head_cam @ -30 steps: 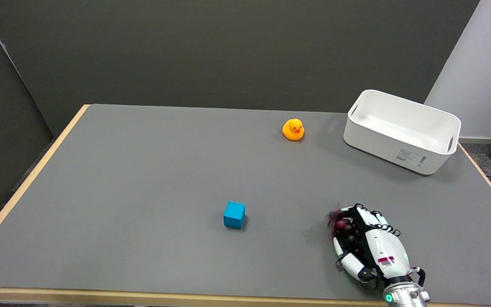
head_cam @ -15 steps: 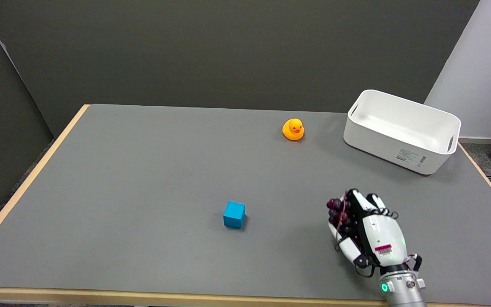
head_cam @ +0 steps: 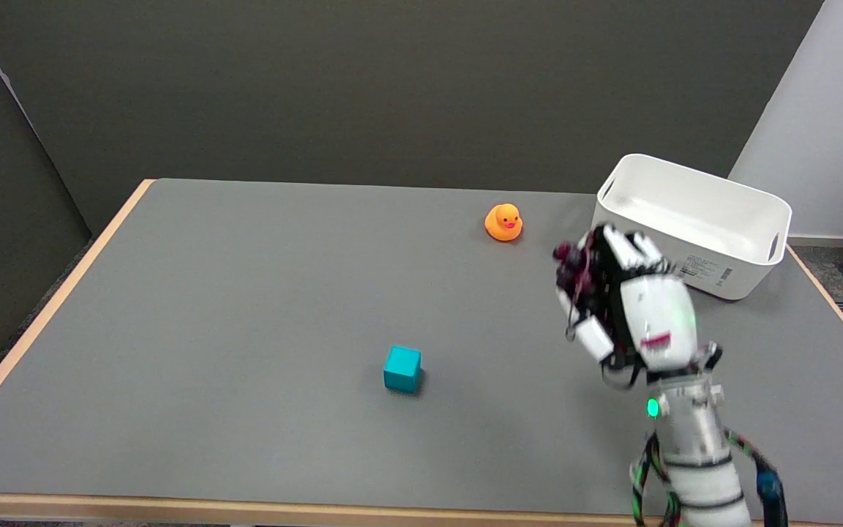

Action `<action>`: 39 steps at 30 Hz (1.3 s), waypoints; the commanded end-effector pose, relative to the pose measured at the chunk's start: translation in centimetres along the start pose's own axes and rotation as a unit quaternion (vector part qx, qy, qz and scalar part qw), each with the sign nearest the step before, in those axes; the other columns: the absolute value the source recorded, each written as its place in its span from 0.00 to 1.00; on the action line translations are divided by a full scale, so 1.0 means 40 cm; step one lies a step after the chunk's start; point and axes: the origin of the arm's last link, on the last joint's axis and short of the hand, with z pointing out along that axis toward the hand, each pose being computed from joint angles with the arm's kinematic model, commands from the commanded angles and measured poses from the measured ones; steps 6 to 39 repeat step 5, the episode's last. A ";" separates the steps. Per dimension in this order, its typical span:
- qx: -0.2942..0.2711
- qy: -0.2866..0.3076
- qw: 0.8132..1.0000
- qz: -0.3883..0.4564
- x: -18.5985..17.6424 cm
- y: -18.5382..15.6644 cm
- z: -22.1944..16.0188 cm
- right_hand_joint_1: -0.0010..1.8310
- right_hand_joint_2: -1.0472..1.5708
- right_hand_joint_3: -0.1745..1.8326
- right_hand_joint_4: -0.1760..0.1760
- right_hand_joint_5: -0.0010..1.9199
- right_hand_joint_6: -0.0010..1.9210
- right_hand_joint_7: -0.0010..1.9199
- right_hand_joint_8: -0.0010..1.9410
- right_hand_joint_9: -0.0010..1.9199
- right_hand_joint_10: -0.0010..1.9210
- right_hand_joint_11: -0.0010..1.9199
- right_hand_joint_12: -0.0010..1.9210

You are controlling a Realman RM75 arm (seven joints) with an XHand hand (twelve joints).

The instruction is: Pick up the grape.

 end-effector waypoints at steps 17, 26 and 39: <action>-0.156 0.007 0.984 -0.083 0.204 0.305 0.468 0.57 0.92 0.19 0.00 0.20 0.95 0.23 0.98 0.36 1.00 0.19 1.00; -0.156 0.007 0.984 -0.083 0.204 0.305 0.468 0.57 0.92 0.19 0.00 0.20 0.95 0.23 0.98 0.36 1.00 0.19 1.00; -0.156 0.007 0.984 -0.083 0.204 0.305 0.468 0.57 0.92 0.19 0.00 0.20 0.95 0.23 0.98 0.36 1.00 0.19 1.00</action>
